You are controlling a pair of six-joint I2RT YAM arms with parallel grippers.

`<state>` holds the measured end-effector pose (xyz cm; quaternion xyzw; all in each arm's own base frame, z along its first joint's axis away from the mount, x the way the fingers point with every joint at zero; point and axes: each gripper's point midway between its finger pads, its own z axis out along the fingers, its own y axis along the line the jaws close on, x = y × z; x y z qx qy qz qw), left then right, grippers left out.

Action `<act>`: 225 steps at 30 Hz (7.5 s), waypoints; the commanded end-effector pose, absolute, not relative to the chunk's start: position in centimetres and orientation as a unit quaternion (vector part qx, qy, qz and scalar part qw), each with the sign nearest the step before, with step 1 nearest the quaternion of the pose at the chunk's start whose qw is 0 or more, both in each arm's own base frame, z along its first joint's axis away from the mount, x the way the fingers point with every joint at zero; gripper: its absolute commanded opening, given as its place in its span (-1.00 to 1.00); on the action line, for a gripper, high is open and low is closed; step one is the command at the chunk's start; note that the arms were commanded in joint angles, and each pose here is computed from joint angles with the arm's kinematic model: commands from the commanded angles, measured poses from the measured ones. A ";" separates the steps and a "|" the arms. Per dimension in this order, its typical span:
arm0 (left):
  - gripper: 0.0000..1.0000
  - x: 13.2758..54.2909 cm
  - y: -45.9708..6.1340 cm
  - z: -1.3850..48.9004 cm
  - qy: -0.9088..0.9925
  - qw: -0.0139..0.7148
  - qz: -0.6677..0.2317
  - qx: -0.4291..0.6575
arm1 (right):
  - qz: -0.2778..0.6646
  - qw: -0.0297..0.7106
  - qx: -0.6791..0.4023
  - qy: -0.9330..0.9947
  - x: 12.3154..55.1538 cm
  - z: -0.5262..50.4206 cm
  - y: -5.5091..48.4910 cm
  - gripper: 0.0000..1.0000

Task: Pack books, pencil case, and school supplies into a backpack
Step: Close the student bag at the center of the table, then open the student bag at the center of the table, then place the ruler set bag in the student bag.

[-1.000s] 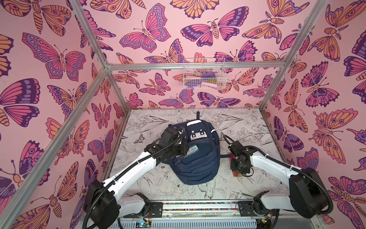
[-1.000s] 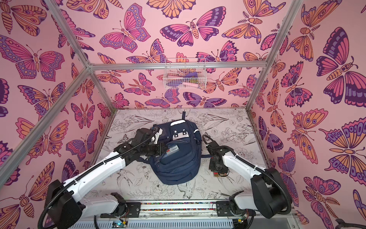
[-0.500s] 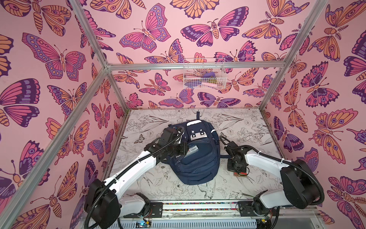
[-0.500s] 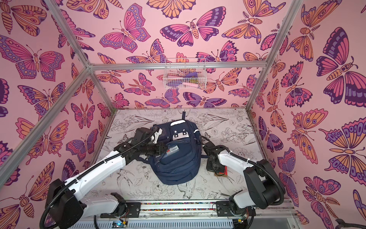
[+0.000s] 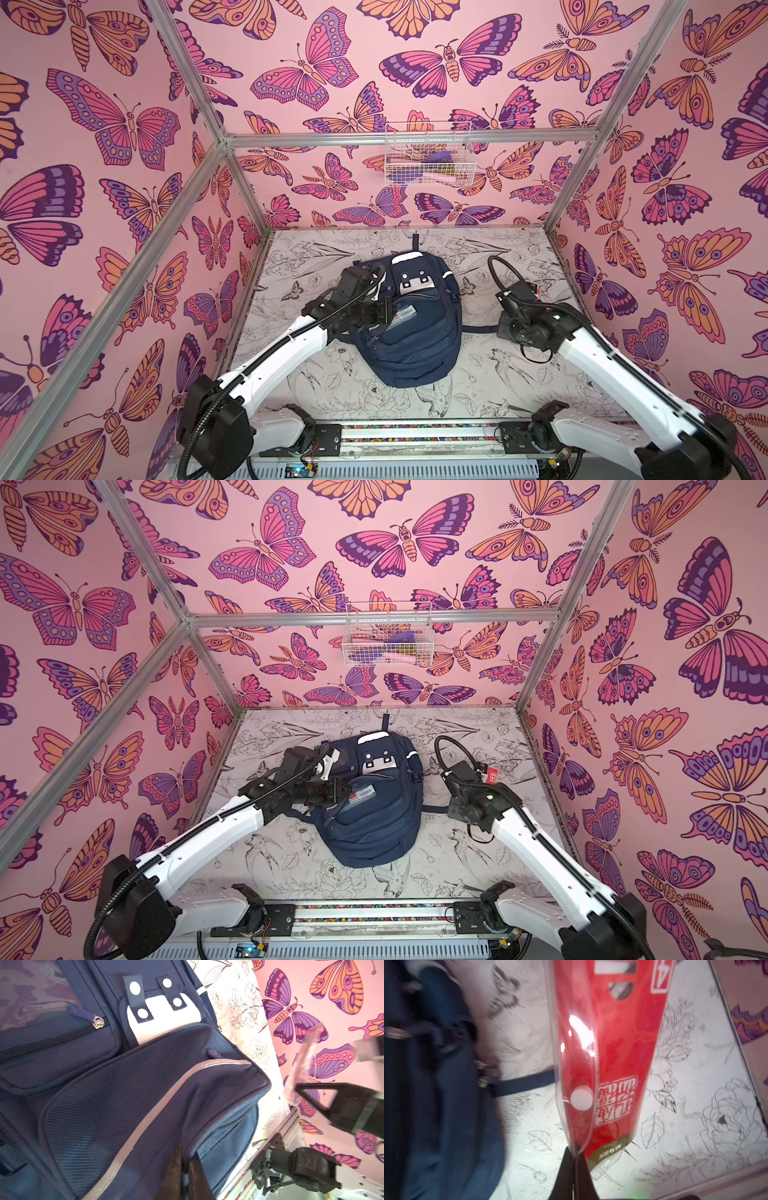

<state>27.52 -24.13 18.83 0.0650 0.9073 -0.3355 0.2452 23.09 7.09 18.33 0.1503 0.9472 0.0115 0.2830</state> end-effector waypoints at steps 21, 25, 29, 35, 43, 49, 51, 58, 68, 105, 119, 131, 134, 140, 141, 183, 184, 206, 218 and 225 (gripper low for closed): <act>0.81 25.7 -24.7 30.2 0.773 0.271 -0.574 -0.001 | 0.107 0.366 -0.351 0.855 18.6 24.6 30.8 -1.00; 0.56 26.1 -25.2 29.7 0.773 0.255 -0.581 -0.002 | 0.117 0.357 -0.364 0.852 18.0 24.2 31.4 -1.00; 0.22 26.4 -25.6 29.2 0.772 0.241 -0.588 -0.002 | 0.113 0.355 -0.373 0.850 17.7 23.7 31.9 -1.00; -0.49 26.8 -25.4 27.6 0.782 0.223 -0.582 -0.016 | 0.094 0.353 -0.375 0.852 17.9 22.9 32.3 -1.00; -1.00 27.7 -23.9 27.2 0.782 0.236 -0.575 -0.051 | 0.071 0.371 -0.343 0.860 18.7 22.9 31.6 -0.81; -1.00 29.3 -20.0 25.9 0.757 0.286 -0.565 -0.162 | 0.043 0.461 -0.136 0.876 21.5 26.1 26.2 0.32; -1.00 29.8 -19.1 26.2 0.722 0.300 -0.592 -0.196 | 0.100 0.443 -0.091 0.886 21.3 26.0 25.9 0.48; -1.00 30.1 -18.0 27.0 0.641 0.314 -0.657 -0.242 | 0.384 0.349 0.007 0.855 20.7 25.9 29.8 0.62; -1.00 28.9 -16.8 27.3 0.616 0.331 -0.668 -0.255 | 0.522 0.313 0.077 0.790 22.1 26.4 32.9 0.06; 0.07 28.1 -18.6 23.0 0.765 0.291 -0.547 -0.176 | 0.398 0.380 0.112 0.828 24.8 26.4 25.3 -1.00; 0.63 24.1 -27.7 18.5 0.900 0.269 -0.223 0.261 | 0.281 0.306 0.205 0.886 18.7 22.3 10.7 -1.00; 0.77 23.5 -30.1 12.9 0.891 0.244 -0.063 0.377 | 0.313 0.258 0.197 0.892 17.3 20.1 12.1 -1.00; 0.68 24.4 -29.3 12.1 0.890 0.256 -0.014 0.377 | 0.345 0.253 0.189 0.884 17.5 20.2 13.3 -1.00; -0.30 25.9 -28.2 14.1 0.891 0.299 0.018 0.341 | 0.389 0.235 0.190 0.870 18.1 19.7 15.1 -1.00; -0.51 26.1 -28.2 14.9 0.891 0.311 0.014 0.332 | 0.398 0.234 0.190 0.866 18.4 19.7 15.5 -1.00; -1.00 27.4 -27.2 25.0 0.835 0.368 -0.365 0.184 | 0.506 0.228 0.037 0.831 23.1 21.8 29.9 -1.00; -1.00 27.1 -27.6 25.3 0.829 0.366 -0.376 0.193 | 0.512 0.221 0.035 0.829 23.5 21.4 30.7 -1.00; -1.00 24.6 -28.2 23.7 0.819 0.323 -0.424 0.211 | 0.284 0.211 0.091 0.931 28.8 13.5 29.3 0.01; -1.00 24.1 -27.2 21.8 0.833 0.311 -0.426 0.168 | 0.228 0.262 0.072 0.935 27.8 15.9 25.2 -0.28; -1.00 24.3 -27.2 22.3 0.829 0.312 -0.439 0.153 | 0.231 0.260 0.038 0.937 24.9 15.5 25.7 -0.62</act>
